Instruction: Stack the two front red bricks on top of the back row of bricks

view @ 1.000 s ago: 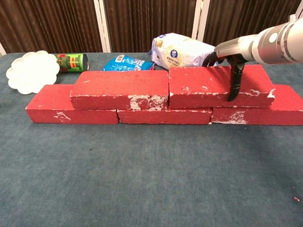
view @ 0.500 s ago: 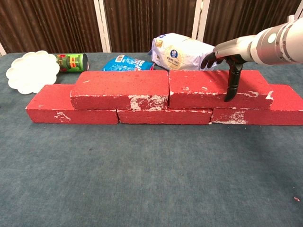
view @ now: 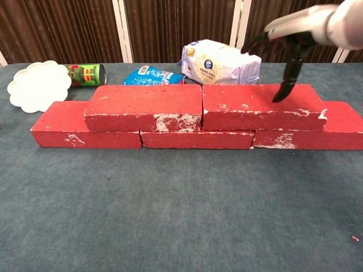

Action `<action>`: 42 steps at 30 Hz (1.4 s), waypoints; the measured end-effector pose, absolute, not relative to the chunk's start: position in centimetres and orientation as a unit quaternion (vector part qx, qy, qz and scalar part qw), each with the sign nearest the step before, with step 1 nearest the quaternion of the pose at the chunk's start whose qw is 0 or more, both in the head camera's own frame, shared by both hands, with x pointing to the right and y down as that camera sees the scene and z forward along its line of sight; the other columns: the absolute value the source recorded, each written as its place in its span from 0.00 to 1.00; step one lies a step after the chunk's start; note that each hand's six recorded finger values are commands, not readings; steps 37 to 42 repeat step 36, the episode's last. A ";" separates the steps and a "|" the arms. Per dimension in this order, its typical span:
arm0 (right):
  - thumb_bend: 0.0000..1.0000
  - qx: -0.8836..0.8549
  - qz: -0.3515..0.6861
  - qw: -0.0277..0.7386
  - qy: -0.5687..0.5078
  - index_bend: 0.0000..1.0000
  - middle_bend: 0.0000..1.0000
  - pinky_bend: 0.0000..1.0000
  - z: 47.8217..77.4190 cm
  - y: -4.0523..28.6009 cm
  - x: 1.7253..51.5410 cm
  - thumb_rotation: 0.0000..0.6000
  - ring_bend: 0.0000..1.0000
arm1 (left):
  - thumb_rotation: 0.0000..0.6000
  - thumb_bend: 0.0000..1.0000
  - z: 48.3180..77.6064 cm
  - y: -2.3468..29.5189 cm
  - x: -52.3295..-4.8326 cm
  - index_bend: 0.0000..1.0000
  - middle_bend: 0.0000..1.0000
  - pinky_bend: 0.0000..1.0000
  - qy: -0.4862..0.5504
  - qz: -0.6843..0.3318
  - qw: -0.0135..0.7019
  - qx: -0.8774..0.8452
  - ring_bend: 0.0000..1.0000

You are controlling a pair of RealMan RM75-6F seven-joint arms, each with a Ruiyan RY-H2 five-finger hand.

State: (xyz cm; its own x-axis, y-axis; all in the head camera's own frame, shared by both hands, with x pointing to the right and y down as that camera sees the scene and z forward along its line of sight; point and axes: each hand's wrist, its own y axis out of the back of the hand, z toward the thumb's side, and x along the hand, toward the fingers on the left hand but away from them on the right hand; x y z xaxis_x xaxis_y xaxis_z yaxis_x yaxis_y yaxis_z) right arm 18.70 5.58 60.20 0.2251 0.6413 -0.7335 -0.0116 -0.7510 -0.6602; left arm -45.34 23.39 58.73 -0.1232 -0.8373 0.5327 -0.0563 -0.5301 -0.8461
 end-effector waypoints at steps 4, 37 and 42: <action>0.00 -0.723 0.566 0.318 -0.238 0.16 0.14 0.00 57.6 6.4 21.0 1.00 0.07 | 1.00 0.23 58.4 23.3 -45.3 0.00 0.00 0.06 0.385 -0.640 0.308 -0.589 0.00; 0.00 -0.641 0.523 0.393 -0.401 0.15 0.14 0.00 56.5 23.2 40.2 1.00 0.07 | 1.00 0.24 58.3 23.5 -44.3 0.00 0.00 0.06 0.380 -0.613 0.332 -0.608 0.00; 0.00 -0.641 0.523 0.393 -0.401 0.15 0.14 0.00 56.5 23.2 40.2 1.00 0.07 | 1.00 0.24 58.3 23.5 -44.3 0.00 0.00 0.06 0.380 -0.613 0.332 -0.608 0.00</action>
